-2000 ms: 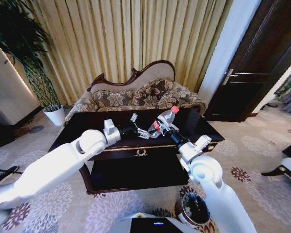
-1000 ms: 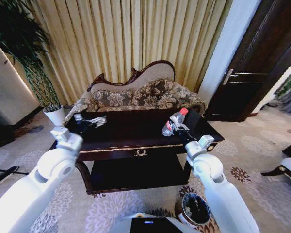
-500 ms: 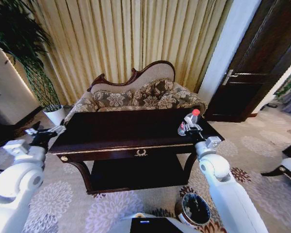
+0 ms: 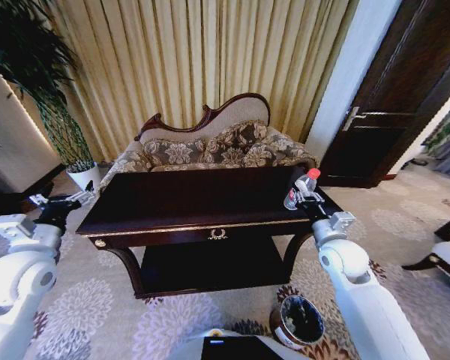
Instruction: Move to the front of the table and place the trash on the table into the trash bin.
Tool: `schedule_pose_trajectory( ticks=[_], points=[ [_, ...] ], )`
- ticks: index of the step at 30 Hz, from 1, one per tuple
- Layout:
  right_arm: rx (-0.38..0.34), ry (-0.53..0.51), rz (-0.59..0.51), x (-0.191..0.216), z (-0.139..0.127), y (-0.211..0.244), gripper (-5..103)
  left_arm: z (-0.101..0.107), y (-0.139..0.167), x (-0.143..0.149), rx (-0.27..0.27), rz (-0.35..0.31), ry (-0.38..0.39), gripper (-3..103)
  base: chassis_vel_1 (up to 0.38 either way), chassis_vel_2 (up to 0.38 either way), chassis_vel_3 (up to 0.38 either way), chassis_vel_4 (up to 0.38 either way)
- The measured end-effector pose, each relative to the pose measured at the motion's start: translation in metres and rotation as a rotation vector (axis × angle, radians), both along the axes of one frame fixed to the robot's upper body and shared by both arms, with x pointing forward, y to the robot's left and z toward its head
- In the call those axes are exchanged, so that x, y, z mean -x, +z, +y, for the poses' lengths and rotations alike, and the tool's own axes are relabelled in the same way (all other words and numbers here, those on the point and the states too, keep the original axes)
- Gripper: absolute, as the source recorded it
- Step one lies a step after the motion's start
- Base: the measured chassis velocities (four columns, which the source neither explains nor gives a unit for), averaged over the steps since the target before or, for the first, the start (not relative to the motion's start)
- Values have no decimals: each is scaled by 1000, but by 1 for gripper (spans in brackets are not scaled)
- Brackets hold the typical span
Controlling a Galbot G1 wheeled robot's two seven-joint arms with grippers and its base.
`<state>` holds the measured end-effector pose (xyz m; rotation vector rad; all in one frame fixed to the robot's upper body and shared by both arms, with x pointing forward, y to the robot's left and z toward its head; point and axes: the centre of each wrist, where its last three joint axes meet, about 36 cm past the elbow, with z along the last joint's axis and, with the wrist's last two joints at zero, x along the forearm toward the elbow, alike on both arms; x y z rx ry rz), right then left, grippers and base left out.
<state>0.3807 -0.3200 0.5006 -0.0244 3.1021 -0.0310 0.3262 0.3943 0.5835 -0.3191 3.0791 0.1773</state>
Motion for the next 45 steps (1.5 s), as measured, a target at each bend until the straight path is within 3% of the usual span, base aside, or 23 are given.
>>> schedule_pose_trajectory(
  ticks=[45],
  points=[
    [6,17,21,-7,15,-13,26,-3,-14,-11,22,15,-31,100,117,-114,-118,113]
  ],
)
